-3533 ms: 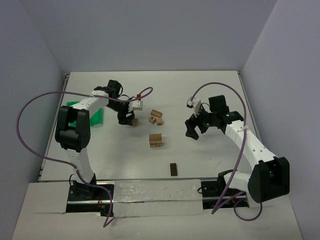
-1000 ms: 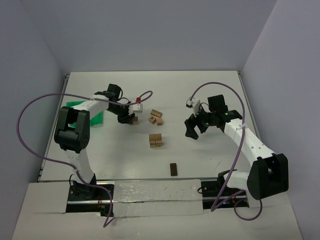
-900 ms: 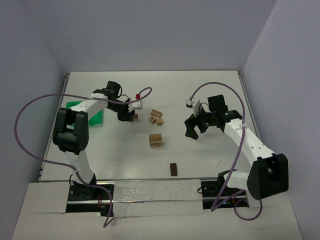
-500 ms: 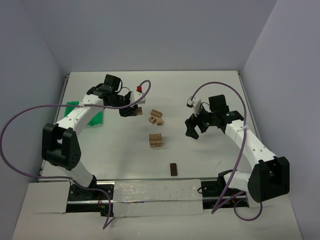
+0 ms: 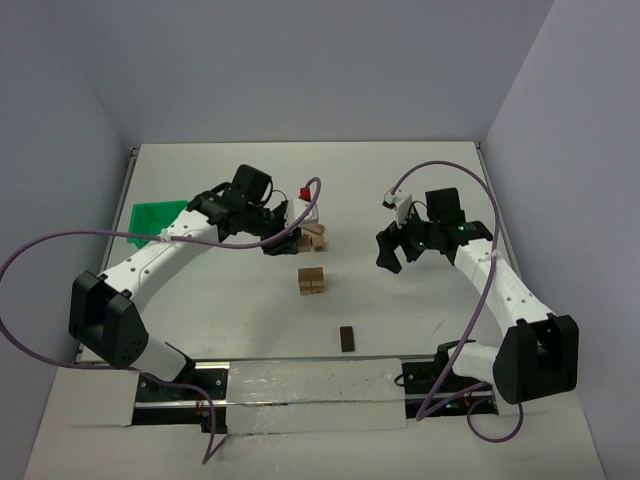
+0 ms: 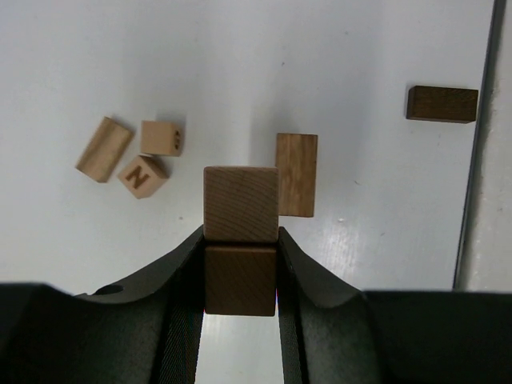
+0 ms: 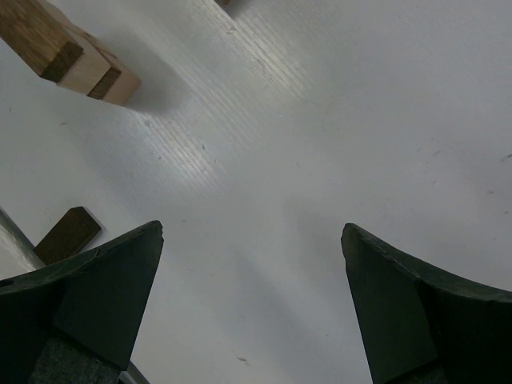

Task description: Build the wood block tower

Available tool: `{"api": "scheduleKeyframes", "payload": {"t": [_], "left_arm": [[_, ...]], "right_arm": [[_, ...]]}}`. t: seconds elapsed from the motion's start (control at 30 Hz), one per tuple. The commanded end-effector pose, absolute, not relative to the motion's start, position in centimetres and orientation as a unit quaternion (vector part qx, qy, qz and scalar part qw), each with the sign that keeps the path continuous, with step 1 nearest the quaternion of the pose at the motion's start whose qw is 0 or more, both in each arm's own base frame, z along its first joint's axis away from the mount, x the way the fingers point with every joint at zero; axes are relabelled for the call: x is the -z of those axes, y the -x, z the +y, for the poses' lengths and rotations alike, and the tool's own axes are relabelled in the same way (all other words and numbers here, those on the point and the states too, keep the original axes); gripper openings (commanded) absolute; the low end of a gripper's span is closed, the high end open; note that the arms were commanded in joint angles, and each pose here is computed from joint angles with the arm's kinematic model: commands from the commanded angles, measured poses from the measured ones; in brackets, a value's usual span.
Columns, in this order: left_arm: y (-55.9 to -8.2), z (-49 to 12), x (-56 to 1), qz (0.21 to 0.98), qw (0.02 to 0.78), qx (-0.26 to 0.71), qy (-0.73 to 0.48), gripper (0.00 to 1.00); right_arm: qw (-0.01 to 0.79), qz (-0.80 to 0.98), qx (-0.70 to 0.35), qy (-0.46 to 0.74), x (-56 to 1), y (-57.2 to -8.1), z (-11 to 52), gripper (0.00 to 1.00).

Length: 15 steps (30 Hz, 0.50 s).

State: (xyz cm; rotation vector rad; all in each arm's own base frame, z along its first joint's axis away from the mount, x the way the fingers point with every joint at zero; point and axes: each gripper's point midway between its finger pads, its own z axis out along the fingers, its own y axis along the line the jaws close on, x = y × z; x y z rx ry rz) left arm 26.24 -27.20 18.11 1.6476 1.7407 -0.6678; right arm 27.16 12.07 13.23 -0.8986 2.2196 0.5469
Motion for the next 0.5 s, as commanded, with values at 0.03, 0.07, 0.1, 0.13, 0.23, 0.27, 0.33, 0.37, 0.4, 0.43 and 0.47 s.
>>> {"api": "scheduleKeyframes", "payload": {"t": [0.03, 0.07, 0.1, 0.13, 0.23, 0.27, 0.33, 0.37, 0.4, 0.43, 0.47], "left_arm": [[-24.7, -28.1, -17.6, 0.689, 0.314, 0.258, -0.601, 0.0], [-24.4, -28.4, -17.3, 0.69, 0.312, 0.256, -0.601, 0.0], [-24.1, -28.5, -16.8, 0.696, 0.305, 0.257, -0.598, 0.0], [-24.0, -28.7, -16.6, 0.697, 0.305, 0.256, -0.597, 0.0], [-23.4, -29.1, -15.7, 0.702, 0.294, 0.254, -0.597, 0.0], [-23.2, -29.2, -15.4, 0.703, 0.292, 0.251, -0.598, 0.0], [-23.0, -29.4, -15.2, 0.704, 0.289, 0.252, -0.598, 0.0], [-23.0, -29.5, -15.1, 0.704, 0.288, 0.253, -0.598, 0.0], [-22.9, -29.6, -15.0, 0.703, 0.287, 0.254, -0.599, 0.0], [-22.8, -29.7, -14.8, 0.704, 0.285, 0.253, -0.599, 0.0], [-22.8, -29.9, -14.7, 0.704, 0.283, 0.253, -0.6, 0.0]], "right_arm": [[0.375, 0.85, -0.194, 0.315, -15.3, -29.2, 11.2, 1.0], [0.376, 0.852, -0.193, 0.311, -15.3, -29.3, 11.0, 1.0], [0.376, 0.853, -0.192, 0.308, -15.2, -29.4, 11.0, 1.0], [0.375, 0.854, -0.192, 0.306, -15.1, -29.4, 10.9, 1.0], [0.374, 0.856, -0.19, 0.303, -15.1, -29.6, 10.8, 1.0], [0.374, 0.856, -0.191, 0.303, -15.1, -29.5, 10.8, 1.0], [0.375, 0.855, -0.191, 0.304, -15.2, -29.4, 10.9, 1.0], [0.375, 0.854, -0.191, 0.305, -15.2, -29.4, 10.9, 1.0], [0.375, 0.855, -0.191, 0.304, -15.1, -29.4, 10.8, 1.0], [0.376, 0.854, -0.191, 0.304, -15.2, -29.4, 10.8, 1.0], [0.376, 0.854, -0.191, 0.304, -15.2, -29.4, 10.8, 1.0]]}}
